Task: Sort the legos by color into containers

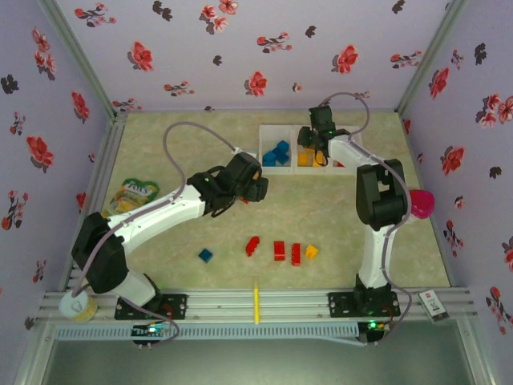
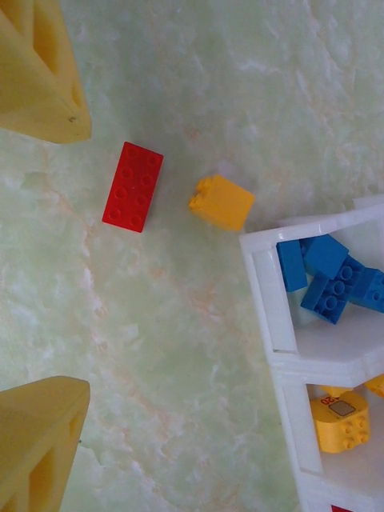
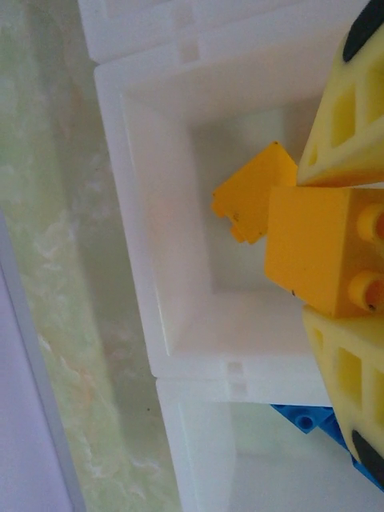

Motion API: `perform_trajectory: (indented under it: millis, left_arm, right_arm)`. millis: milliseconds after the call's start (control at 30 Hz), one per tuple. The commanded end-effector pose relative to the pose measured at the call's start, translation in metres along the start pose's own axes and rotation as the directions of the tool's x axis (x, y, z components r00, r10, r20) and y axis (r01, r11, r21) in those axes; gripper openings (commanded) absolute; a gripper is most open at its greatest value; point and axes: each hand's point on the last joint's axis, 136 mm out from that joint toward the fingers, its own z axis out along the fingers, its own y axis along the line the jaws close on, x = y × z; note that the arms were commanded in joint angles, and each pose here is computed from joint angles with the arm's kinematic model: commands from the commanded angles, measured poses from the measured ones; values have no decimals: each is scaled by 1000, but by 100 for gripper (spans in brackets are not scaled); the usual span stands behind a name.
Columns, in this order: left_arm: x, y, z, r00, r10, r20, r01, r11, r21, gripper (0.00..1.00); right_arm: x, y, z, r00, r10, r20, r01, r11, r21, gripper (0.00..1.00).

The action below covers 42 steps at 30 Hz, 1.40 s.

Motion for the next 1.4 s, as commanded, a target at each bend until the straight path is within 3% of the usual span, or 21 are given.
perform_trajectory:
  millis: [0, 233, 433, 667, 933, 1367]
  left_arm:
    - [1, 3, -1, 1000, -5, -10, 5, 1000, -31, 77]
    - [7, 7, -1, 999, -3, -32, 1, 999, -48, 77]
    - [18, 21, 0, 997, 7, -76, -14, 995, -98, 77]
    - [31, 40, 13, 985, 33, -169, -60, 986, -156, 78]
    - [51, 56, 18, 961, 17, -276, -66, 983, -169, 77]
    - [114, 86, 7, 915, -72, -396, -30, 969, -246, 77]
  right_arm:
    - [-14, 5, -1, 1000, -13, 18, 14, 1000, -27, 44]
    - [-14, 4, -15, 999, -36, 8, 36, 999, -21, 51]
    - [1, 0, -59, 998, -59, -31, 58, 998, -15, 51]
    - [65, 6, -120, 978, -145, -152, 141, 989, -40, 53]
    - [149, 46, -167, 929, -237, -285, 192, 965, -177, 53]
    - [235, 100, -189, 891, -259, -373, 159, 947, -278, 55]
